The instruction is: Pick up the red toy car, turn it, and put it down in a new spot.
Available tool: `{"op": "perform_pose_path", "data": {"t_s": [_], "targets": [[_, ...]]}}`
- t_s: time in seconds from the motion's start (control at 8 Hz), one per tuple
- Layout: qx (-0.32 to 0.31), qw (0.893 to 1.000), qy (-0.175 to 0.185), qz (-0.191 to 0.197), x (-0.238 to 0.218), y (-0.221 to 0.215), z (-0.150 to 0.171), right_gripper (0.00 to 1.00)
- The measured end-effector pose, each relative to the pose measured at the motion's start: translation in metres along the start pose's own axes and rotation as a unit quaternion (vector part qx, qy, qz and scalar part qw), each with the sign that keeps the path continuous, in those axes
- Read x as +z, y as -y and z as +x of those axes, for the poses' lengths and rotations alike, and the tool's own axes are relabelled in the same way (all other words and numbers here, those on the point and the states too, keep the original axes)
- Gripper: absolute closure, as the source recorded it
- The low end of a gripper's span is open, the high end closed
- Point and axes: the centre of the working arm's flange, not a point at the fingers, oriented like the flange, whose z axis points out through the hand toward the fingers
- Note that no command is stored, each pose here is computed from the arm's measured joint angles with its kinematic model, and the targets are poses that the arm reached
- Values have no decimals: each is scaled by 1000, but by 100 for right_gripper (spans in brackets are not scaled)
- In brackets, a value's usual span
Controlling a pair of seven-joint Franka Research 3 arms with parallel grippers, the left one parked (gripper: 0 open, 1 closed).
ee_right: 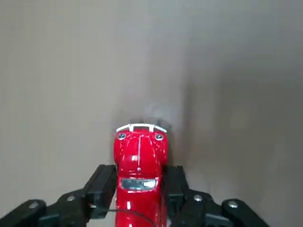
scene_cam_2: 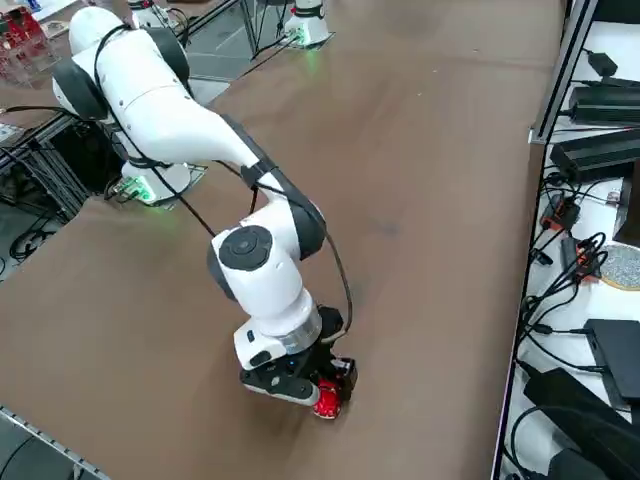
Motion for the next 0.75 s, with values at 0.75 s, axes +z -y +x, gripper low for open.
{"op": "perform_pose_path", "data": {"t_s": [0.75], "targets": [[-82, 995, 42, -35, -74, 17, -5, 0]]}}
